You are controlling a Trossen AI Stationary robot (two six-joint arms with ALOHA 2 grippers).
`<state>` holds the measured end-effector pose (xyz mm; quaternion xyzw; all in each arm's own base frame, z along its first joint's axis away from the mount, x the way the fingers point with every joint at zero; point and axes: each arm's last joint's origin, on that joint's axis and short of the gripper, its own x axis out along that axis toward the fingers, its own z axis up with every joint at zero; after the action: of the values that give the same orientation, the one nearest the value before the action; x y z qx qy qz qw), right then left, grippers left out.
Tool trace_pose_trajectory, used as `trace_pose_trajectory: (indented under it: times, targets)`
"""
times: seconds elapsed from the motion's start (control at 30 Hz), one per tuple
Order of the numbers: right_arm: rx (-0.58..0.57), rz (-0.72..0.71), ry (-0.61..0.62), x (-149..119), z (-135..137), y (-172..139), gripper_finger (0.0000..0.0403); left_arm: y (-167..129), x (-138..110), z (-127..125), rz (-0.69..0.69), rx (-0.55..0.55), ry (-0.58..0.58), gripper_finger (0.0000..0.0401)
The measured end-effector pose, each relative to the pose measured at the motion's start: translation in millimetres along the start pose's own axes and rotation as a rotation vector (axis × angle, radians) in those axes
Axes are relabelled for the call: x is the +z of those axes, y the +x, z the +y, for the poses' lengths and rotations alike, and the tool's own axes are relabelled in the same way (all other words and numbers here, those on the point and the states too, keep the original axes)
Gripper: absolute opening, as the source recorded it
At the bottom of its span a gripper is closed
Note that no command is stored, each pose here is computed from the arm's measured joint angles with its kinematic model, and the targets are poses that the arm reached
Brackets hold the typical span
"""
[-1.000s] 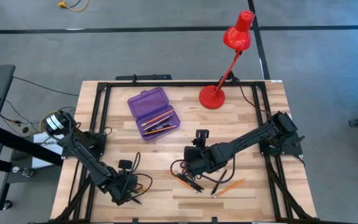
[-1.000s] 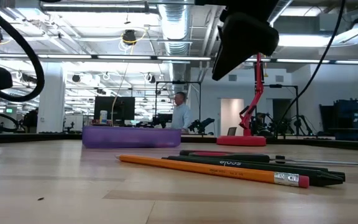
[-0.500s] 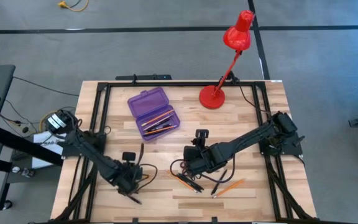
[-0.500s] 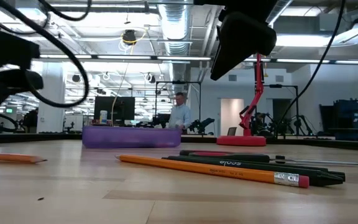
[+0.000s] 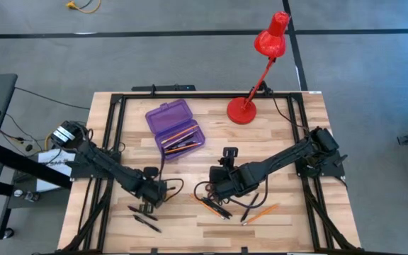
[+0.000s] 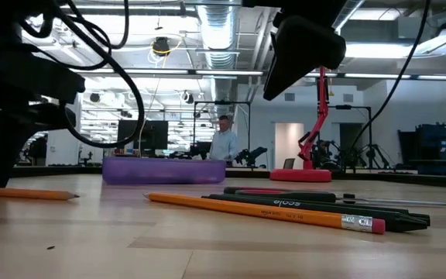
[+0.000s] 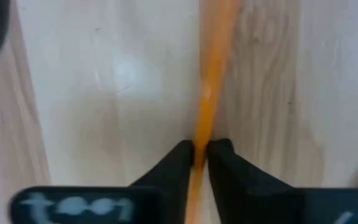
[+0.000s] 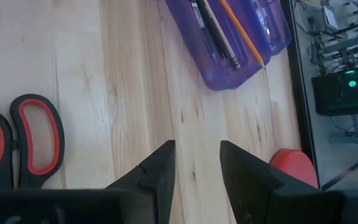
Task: Pick & place school supplies into a supply box
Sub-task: Put the yellow pencil into the purple supply box
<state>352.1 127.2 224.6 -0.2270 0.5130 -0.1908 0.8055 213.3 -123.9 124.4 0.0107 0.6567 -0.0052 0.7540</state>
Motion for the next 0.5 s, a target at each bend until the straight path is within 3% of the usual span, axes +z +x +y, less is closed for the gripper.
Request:
trace_pose_trajectory:
  times: [0.1,0.3,0.5]
  targets:
    - [-0.004,0.005,-0.005,-0.7,-0.2,0.0,0.0121,0.0,0.2,0.5,-0.01,0.019,-0.009,0.0011]
    - [-0.025,0.001,-0.007,-0.6,-1.0,0.1,0.0121,-2.2,0.1,-0.4,-0.019,0.094,-0.073,0.0006]
    - [-0.029,0.0,-0.006,-0.6,-1.2,0.0,0.0121,-5.9,-3.0,-4.3,-0.093,0.28,-0.136,0.0002]
